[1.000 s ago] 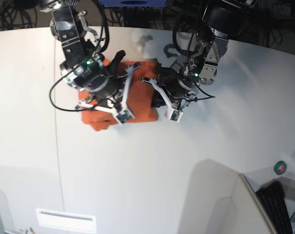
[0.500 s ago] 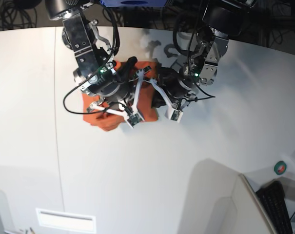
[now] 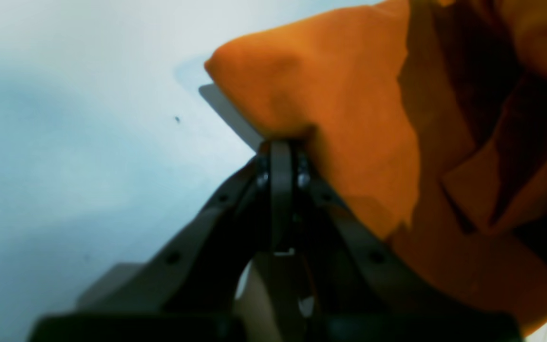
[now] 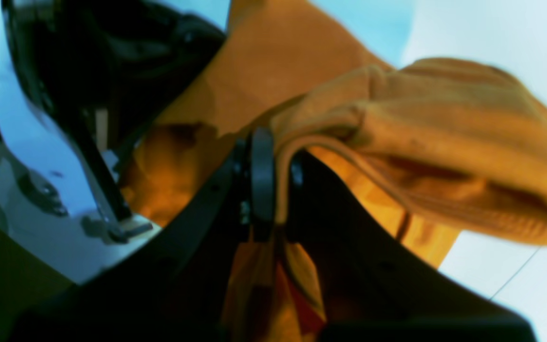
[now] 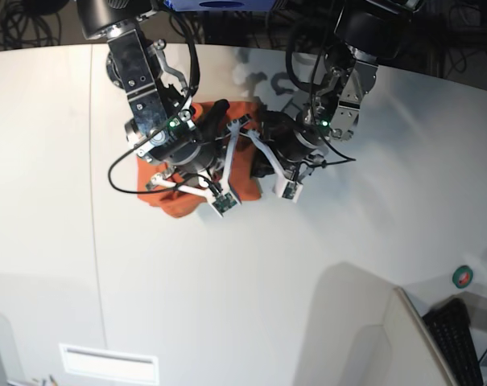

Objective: Layout the t-shirt on the table in an organized manner, then fold the t-shirt properly
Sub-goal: 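Grasp both ends with both grippers and fold the right end over the left, then release with the left gripper and press the folded bundle with the right gripper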

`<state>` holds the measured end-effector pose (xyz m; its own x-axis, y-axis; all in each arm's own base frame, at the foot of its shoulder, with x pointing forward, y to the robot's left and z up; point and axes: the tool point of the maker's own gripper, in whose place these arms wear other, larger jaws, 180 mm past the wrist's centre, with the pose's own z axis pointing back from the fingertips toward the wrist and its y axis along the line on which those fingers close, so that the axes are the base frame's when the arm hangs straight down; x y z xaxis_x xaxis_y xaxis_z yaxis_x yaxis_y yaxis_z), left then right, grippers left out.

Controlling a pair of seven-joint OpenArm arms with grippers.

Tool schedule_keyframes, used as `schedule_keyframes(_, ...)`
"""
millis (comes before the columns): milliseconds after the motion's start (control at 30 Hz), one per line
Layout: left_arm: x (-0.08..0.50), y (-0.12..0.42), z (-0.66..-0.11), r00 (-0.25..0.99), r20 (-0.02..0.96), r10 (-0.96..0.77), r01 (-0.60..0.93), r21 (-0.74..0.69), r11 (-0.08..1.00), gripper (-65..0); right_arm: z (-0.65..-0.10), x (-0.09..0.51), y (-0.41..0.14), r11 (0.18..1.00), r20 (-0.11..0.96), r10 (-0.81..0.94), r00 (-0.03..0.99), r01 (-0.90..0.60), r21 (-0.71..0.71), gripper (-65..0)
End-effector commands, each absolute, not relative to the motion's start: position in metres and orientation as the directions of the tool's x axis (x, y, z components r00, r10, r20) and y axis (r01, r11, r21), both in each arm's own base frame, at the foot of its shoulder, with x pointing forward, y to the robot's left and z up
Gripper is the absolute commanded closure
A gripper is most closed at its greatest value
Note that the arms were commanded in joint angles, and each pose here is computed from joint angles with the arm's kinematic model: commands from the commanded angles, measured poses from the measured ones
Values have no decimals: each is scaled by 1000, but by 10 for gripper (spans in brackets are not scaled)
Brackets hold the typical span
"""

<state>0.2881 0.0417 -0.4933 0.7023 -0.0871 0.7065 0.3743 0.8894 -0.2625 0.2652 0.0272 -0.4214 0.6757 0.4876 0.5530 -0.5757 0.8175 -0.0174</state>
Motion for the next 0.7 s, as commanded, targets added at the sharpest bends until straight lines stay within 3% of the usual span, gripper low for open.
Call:
schedule_keyframes(0, 298, 40, -484, 677, 732, -77, 382, -260, 887, 0, -411, 274, 34, 819, 593, 468, 655, -574, -14, 0)
schedule_keyframes(400, 297, 40, -484, 678, 731, -77, 382, -260, 887, 0, -421, 264, 52, 780, 569, 518, 639, -626, -7, 0)
schedule_keyframes(667, 295, 47, -485, 681, 728, -82, 378, -254, 890, 0, -419, 271, 47, 818, 574, 476, 666, -574, -13, 0)
